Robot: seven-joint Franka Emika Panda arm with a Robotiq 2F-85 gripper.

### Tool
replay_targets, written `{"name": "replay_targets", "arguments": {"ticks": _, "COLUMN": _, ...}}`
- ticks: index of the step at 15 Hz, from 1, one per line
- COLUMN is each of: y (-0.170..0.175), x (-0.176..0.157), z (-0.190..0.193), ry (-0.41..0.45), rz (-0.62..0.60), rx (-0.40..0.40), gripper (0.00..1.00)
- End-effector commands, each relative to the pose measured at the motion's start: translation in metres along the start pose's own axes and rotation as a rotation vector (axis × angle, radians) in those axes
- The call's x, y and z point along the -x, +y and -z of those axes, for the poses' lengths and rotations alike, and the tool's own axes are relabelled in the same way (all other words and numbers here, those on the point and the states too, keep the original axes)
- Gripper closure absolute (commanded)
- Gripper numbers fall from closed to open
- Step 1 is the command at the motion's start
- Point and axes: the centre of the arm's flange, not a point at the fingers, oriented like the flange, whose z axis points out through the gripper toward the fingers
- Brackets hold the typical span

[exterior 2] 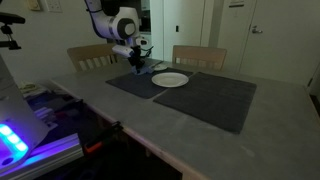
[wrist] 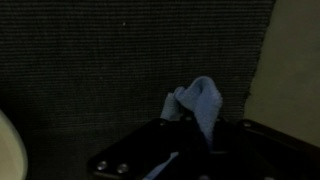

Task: Use the blue towel to wipe the white plate on the right

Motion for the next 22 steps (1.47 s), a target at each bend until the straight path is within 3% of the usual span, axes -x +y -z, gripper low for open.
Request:
{"name": "replay_targets", "arguments": {"ticks": 1, "y": -0.001, "x": -0.012, "z": 0.028, "ry": -0.008, "rz": 0.022, "rx": 0.041, "gripper": 0.98}}
{"name": "replay_targets", "arguments": {"ticks": 10, "y": 0.018, "x": -0.064, "z": 0.119, "ry": -0.037, "rz": -0.019, "rx": 0.167, "gripper": 0.98}}
{"name": "replay_targets", "arguments": {"ticks": 22, "y": 0.093, "x": -0.063, "z": 0.172, "ry": -0.103, "rz": -0.143, "rx": 0.260, "gripper": 0.98}}
